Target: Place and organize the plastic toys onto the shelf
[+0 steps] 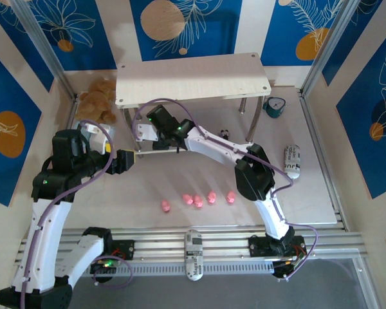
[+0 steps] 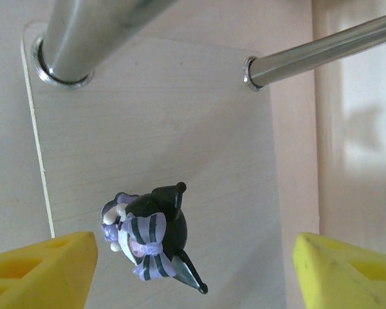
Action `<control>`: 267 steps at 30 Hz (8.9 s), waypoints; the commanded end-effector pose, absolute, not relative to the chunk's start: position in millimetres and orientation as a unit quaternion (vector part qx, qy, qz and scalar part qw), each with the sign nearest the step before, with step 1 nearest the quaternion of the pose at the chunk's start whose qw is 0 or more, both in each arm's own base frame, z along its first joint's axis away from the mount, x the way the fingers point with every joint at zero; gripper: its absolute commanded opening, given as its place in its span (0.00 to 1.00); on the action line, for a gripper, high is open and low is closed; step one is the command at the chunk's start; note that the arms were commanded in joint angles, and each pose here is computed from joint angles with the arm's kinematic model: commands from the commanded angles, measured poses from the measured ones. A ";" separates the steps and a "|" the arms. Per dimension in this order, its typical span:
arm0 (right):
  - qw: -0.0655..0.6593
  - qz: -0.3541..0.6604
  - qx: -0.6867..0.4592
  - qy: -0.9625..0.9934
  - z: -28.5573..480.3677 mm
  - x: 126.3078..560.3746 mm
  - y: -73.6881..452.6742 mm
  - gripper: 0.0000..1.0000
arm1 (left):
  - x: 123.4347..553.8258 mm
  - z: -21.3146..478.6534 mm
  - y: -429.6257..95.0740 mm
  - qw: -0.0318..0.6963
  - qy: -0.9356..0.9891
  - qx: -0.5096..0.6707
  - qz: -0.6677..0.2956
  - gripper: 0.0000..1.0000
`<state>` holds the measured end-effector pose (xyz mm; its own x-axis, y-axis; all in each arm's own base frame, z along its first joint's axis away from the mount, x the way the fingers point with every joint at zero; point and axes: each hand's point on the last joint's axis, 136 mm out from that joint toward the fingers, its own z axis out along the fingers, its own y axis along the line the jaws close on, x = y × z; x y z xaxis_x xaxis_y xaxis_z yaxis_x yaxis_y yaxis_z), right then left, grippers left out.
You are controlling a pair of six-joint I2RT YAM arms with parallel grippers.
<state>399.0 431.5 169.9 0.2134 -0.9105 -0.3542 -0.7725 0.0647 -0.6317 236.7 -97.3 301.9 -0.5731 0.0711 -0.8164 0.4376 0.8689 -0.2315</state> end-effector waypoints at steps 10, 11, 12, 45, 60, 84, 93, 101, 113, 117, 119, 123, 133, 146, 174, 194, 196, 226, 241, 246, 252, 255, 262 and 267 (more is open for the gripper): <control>0.382 -0.061 -0.624 0.679 245.0 318.9 382.0 0.77 | 225.1 297.6 -101.7 0.419 0.865 0.151 -0.233 0.84; 0.372 -0.060 -0.612 0.695 245.3 312.5 371.0 0.76 | 223.3 295.2 -102.6 0.413 0.866 0.149 -0.237 0.83; 0.358 -0.058 -0.593 0.719 245.4 303.1 355.2 0.74 | 220.7 292.6 -104.8 0.407 0.867 0.147 -0.247 0.82; 0.028 -0.008 -0.046 0.999 73.4 177.4 152.2 0.50 | 232.8 235.5 -194.4 0.388 0.881 0.173 -0.208 0.70; -0.016 0.001 -0.002 1.000 30.8 184.5 152.9 0.46 | 235.7 237.4 -178.8 0.398 0.883 0.172 -0.180 0.75; 0.078 0.023 -0.048 0.996 126.4 223.1 155.6 0.02 | 249.5 249.4 -172.8 0.395 0.884 0.164 -0.188 0.75; 0.316 0.000 -0.140 0.938 332.9 317.7 162.6 0.04 | 263.5 300.4 -181.2 0.415 0.865 0.181 -0.217 0.76; 0.425 -0.037 -0.160 0.890 405.8 384.0 164.9 0.04 | 270.7 327.1 -181.7 0.440 0.850 0.181 -0.225 0.76; 0.433 -0.070 -0.173 0.882 393.2 422.0 160.7 0.05 | 268.3 327.5 -172.5 0.438 0.855 0.172 -0.218 0.75; 0.425 -0.067 -0.184 0.884 388.4 423.9 163.7 0.07 | 268.3 328.3 -171.7 0.440 0.854 0.171 -0.219 0.75; 0.420 -0.066 -0.187 0.886 386.1 425.6 163.9 0.08 | 268.4 326.0 -170.8 0.437 0.856 0.170 -0.218 0.75; 0.410 -0.059 -0.191 0.890 379.6 428.9 166.2 0.10 | 268.0 325.9 -169.7 0.437 0.856 0.169 -0.219 0.75; 0.420 -0.036 -0.193 0.886 372.1 447.9 178.7 0.18 | 267.3 326.3 -165.4 0.437 0.857 0.165 -0.218 0.75; 0.421 -0.025 -0.207 0.883 365.5 456.4 190.0 0.30 | 263.3 327.2 -158.1 0.441 0.857 0.160 -0.212 0.75; 0.586 0.052 -0.155 0.794 492.8 402.0 174.2 0.74 | 249.0 314.1 -147.6 0.427 0.867 0.157 -0.202 0.76; 0.192 0.112 -0.181 0.958 219.3 164.6 193.1 0.62 | 148.1 100.8 -197.3 0.149 0.962 0.134 -0.183 0.70; 0.200 0.118 -0.187 0.954 219.4 165.8 194.8 0.62 | 148.6 91.8 -200.0 0.152 0.965 0.126 -0.174 0.70; 0.244 0.148 -0.152 0.946 219.5 176.2 152.2 0.63 | 145.7 19.7 -214.2 0.093 0.983 0.112 -0.113 0.43; 0.260 0.147 -0.138 0.944 223.0 181.2 144.0 0.62 | 152.8 44.7 -198.5 0.116 0.978 0.160 -0.065 0.23; 0.272 0.149 -0.136 0.941 226.3 185.1 144.7 0.60 | 160.1 71.5 -193.7 0.145 0.972 0.168 -0.079 0.00; 0.283 0.148 -0.135 0.938 232.7 188.1 144.4 0.59 | 175.9 136.0 -187.9 0.213 0.958 0.174 -0.081 0.00; 0.290 0.148 -0.136 0.936 236.7 190.5 145.3 0.59 | 184.6 181.9 -188.8 0.245 0.947 0.194 -0.079 0.00; 0.311 0.145 -0.150 0.927 254.9 203.0 152.0 0.58 | 232.2 351.0 -196.1 0.375 0.882 0.283 -0.038 0.00; 0.328 0.152 -0.160 0.918 271.0 211.7 160.0 0.58 | 274.8 429.3 -178.9 0.435 0.855 0.281 -0.025 0.00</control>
<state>205.2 157.3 253.7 -0.7717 -0.1903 -0.6069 -0.3702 0.9103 0.1852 266.8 -206.0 435.0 -0.4612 0.2936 -0.8373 0.4813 0.8756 0.0419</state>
